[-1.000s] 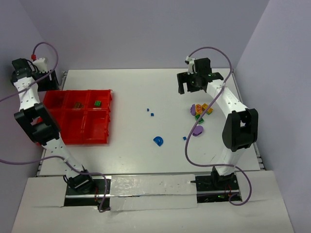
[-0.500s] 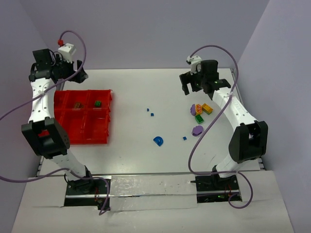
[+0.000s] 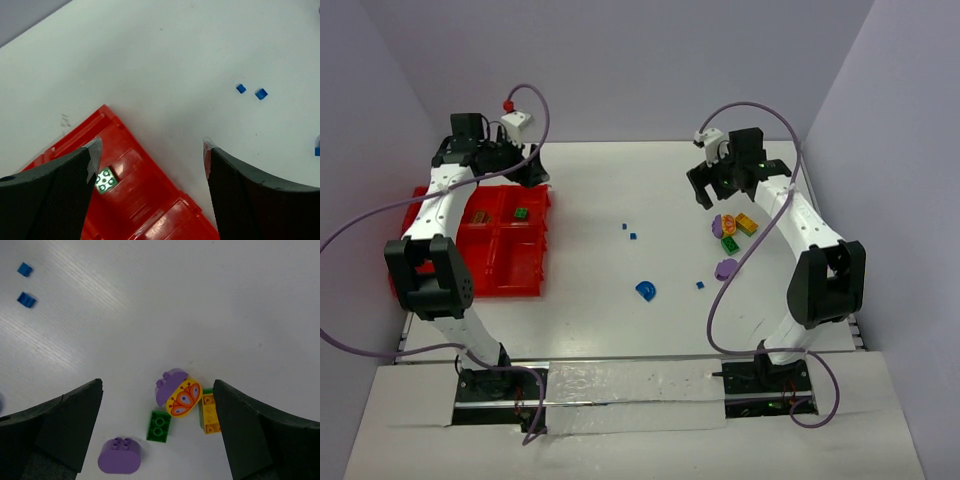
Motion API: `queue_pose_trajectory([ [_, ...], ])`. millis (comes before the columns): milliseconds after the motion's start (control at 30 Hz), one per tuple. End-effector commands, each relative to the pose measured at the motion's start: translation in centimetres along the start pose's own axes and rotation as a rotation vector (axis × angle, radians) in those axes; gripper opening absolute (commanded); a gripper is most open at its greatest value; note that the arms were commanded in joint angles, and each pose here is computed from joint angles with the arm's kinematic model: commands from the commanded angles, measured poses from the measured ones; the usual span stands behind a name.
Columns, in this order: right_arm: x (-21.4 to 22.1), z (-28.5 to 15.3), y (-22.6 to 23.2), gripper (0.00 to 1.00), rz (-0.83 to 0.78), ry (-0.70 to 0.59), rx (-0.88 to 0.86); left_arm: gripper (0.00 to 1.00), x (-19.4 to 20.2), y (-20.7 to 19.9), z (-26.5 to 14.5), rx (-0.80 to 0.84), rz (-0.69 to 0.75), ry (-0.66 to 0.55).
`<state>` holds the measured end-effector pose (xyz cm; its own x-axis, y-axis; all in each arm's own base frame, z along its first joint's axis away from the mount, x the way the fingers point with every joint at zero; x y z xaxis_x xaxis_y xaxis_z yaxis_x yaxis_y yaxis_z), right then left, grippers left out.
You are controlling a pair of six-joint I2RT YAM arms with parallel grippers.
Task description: Sort the legos into containers by color
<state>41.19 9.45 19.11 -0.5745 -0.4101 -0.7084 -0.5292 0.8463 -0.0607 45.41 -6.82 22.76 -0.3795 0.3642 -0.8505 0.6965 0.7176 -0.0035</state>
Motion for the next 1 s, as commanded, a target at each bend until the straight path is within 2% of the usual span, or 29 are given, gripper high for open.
queue_pose_trajectory([
  [0, 4.7, -1.2, -1.7, 0.92, 0.006, 0.218, 0.059, 0.88, -0.8, -0.5, 1.3, 0.001, 0.04, -0.016],
  [100, 6.6, -1.8, -2.4, 0.86, 0.033, 0.287, 0.085, 0.88, -1.2, -1.1, 1.8, 0.011, 0.029, -0.019],
  [200, 9.4, -2.6, -2.9, 0.76, 0.078, 0.379, 0.119, 0.88, -1.6, -1.3, 2.1, 0.003, 0.02, -0.026],
  [267, 10.4, -2.9, -2.8, 0.74, 0.08, 0.403, 0.137, 0.88, -1.6, -1.5, 2.3, -0.002, 0.02, -0.024],
  [367, 13.1, -2.3, -2.4, 0.74, 0.102, 0.475, 0.145, 0.88, -1.5, -1.8, 2.6, -0.009, 0.009, -0.024],
  [567, 14.6, -0.4, -2.9, 0.77, 0.123, 0.527, 0.17, 0.88, -2.0, -1.7, 2.7, -0.027, 0.001, -0.026],
  [967, 14.6, 4.0, -2.0, 0.77, 0.159, 0.513, 0.097, 0.88, -2.0, -1.5, 2.2, -0.062, -0.009, -0.01],
])
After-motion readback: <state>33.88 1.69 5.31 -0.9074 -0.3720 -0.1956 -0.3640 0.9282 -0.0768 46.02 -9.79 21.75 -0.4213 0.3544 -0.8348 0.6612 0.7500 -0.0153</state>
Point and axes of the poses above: each gripper's point midway between its finger pads, its own z axis out along the fingers, its own y axis along the line the jaws close on, x = y × z, the point moved 2 cm from there along -z, back along the fingers, and after that the axes turned 5 degrees about z, right-handed, at the moved point
